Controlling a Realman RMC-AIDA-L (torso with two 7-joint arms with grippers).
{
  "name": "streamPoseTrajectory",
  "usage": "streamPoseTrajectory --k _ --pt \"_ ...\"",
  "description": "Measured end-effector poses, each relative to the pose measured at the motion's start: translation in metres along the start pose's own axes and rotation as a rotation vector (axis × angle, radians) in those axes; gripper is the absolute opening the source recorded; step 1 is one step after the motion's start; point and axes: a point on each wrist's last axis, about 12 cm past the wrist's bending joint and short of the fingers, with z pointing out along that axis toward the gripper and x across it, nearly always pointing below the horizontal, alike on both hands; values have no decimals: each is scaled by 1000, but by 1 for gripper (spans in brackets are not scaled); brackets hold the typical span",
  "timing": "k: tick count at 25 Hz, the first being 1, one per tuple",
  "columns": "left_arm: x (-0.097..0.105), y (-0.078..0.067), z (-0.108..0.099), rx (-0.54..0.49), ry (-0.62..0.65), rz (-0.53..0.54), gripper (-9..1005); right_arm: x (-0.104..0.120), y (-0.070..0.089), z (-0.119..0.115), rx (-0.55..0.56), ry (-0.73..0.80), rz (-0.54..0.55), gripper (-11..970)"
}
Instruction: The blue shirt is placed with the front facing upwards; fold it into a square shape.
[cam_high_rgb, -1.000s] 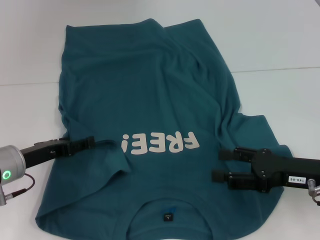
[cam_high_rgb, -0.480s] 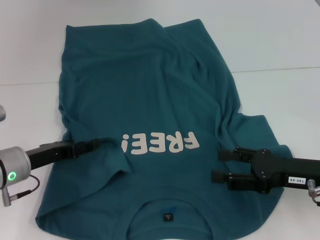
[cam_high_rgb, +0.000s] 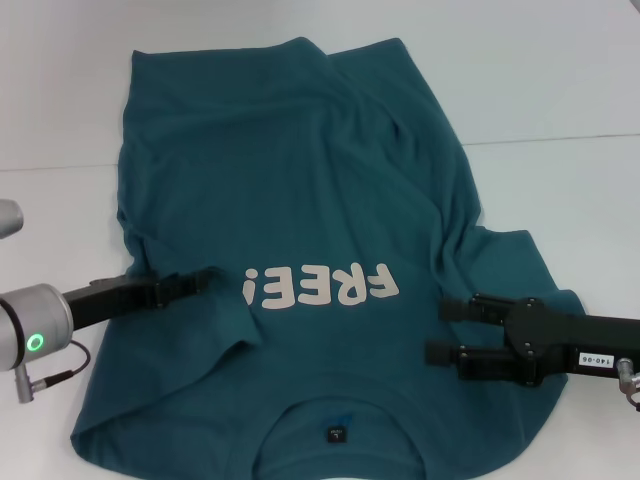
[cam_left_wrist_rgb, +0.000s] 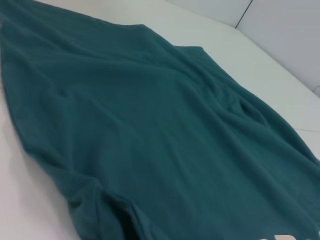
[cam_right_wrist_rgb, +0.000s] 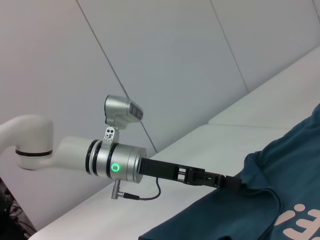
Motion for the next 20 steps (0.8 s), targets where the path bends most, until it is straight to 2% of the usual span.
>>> streamPoseTrajectory --k 12,20 --pt "-12 -16 18 43 4 35 919 -1 0 1 -1 0 -2 887" --pt "-27 -21 20 68 -88 23 919 -1 0 1 1 -2 -5 886"
